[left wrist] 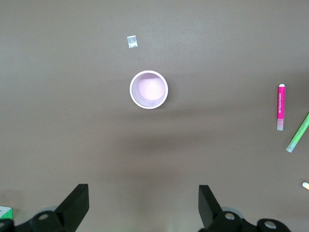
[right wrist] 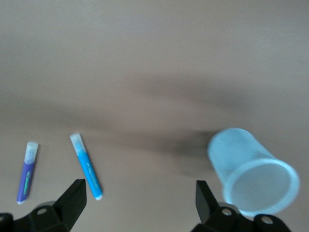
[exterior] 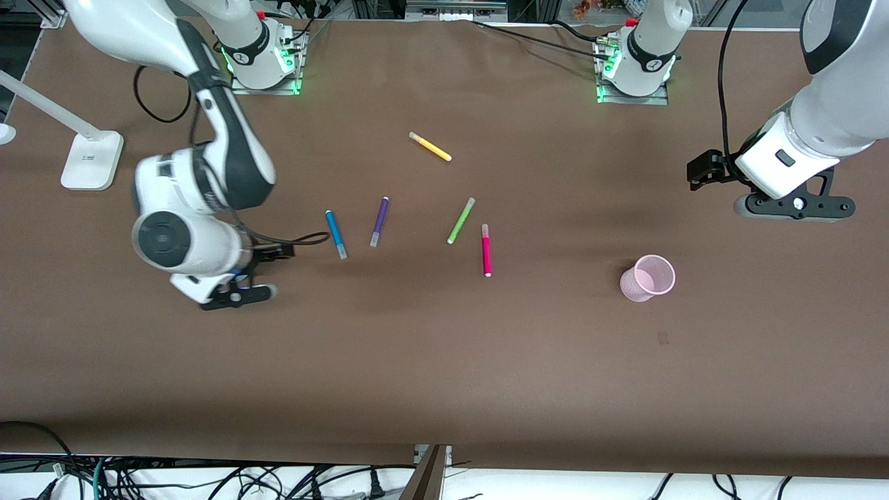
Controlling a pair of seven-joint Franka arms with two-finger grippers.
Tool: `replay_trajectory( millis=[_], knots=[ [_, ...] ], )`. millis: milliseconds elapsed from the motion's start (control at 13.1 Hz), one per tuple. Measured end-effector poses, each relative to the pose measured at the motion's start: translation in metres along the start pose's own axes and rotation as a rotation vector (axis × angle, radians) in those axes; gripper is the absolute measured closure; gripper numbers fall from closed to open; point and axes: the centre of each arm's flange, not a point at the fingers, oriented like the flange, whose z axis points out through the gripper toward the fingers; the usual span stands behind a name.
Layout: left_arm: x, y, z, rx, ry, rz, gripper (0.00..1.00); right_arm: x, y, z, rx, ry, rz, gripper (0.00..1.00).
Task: Place pink and blue markers in matching cups
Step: 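Lower the right gripper and grasp the blue marker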
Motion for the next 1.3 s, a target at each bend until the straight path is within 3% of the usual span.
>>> replay_trajectory(
  millis=[762,1143,1295],
  knots=[
    [0.000,-0.002,0.000,0.000,0.000,-0.003,0.00,-0.037,-0.090,0.124,0.000,0.118,-0.086,0.00],
    [0.000,-0.002,0.000,0.000,0.000,-0.003,0.00,-0.049,-0.108,0.138,-0.001,0.129,-0.103,0.00],
    [0.000,-0.002,0.000,0.000,0.000,-0.003,0.00,-0.050,-0.108,0.143,0.001,0.134,-0.104,0.06]
  ],
)
